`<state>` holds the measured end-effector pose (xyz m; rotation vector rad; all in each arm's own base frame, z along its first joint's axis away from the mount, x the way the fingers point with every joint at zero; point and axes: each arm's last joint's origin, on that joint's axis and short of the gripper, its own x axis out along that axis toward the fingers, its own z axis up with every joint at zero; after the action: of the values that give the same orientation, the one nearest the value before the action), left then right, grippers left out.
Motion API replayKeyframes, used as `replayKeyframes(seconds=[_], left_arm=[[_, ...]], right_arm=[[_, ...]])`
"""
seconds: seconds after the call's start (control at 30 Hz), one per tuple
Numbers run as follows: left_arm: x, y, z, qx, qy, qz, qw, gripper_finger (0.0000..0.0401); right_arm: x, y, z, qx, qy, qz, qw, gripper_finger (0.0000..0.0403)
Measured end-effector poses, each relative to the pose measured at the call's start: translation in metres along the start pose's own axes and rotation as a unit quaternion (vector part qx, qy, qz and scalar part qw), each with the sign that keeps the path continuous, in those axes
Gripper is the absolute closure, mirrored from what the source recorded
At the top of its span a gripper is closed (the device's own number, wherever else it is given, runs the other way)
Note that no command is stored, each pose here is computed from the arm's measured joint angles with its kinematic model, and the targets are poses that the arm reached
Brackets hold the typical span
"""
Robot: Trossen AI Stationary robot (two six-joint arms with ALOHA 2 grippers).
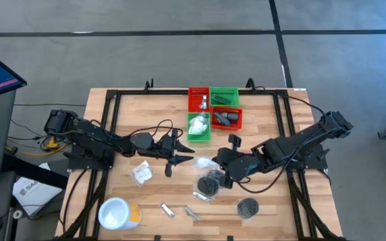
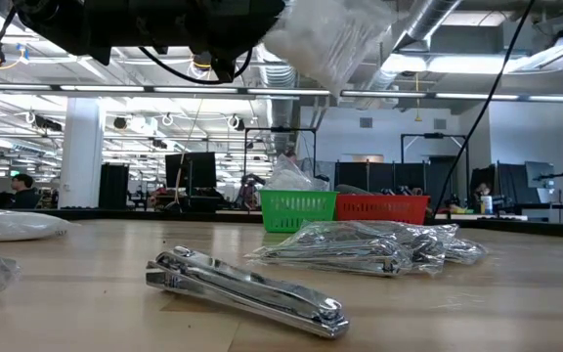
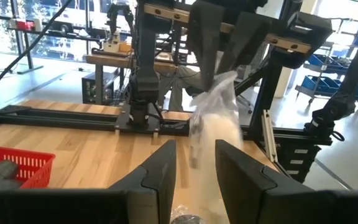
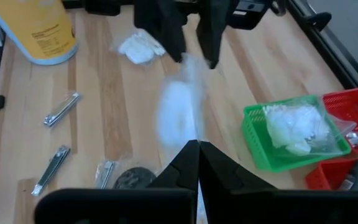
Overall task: Pick & Place Travel size toiletries
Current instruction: Put the white cotton pack into the left green bin
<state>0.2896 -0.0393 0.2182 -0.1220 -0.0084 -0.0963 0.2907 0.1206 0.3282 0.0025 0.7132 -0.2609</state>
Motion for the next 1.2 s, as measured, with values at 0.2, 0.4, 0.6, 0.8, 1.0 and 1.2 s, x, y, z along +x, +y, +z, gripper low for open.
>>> replayKeyframes(seconds=[0.2,0.4,0.6,0.8,1.0,1.2], left_arm=[[0.000,0.000,0.000,0.000,-0.003,0.000,1.000,0.0285],[0.000,0.000,0.001,0.001,-0.006,-0.001,1.000,0.0247],[0.000,0.000,0.003,0.001,-0.017,-0.002,1.000,0.0209],[0.000,0.000,0.007,0.000,-0.036,0.002,0.999,0.0193],[0.001,0.000,0.008,-0.001,-0.048,0.005,0.999,0.0199],[0.001,0.000,0.009,-0.001,-0.057,0.006,0.998,0.0203]], right_arm=[[0.004,-0.007,0.003,0.001,0.002,-0.009,1.000,0.0403],[0.005,-0.007,0.008,-0.006,-0.016,-0.001,1.000,0.0403],[0.007,-0.009,0.009,-0.004,-0.016,0.006,1.000,0.0403],[0.007,-0.008,0.012,-0.001,-0.027,0.010,1.000,0.0403],[0.007,-0.009,0.013,-0.002,-0.032,0.011,0.999,0.0403],[0.008,-0.009,0.014,-0.001,-0.032,0.011,0.999,0.0403]])
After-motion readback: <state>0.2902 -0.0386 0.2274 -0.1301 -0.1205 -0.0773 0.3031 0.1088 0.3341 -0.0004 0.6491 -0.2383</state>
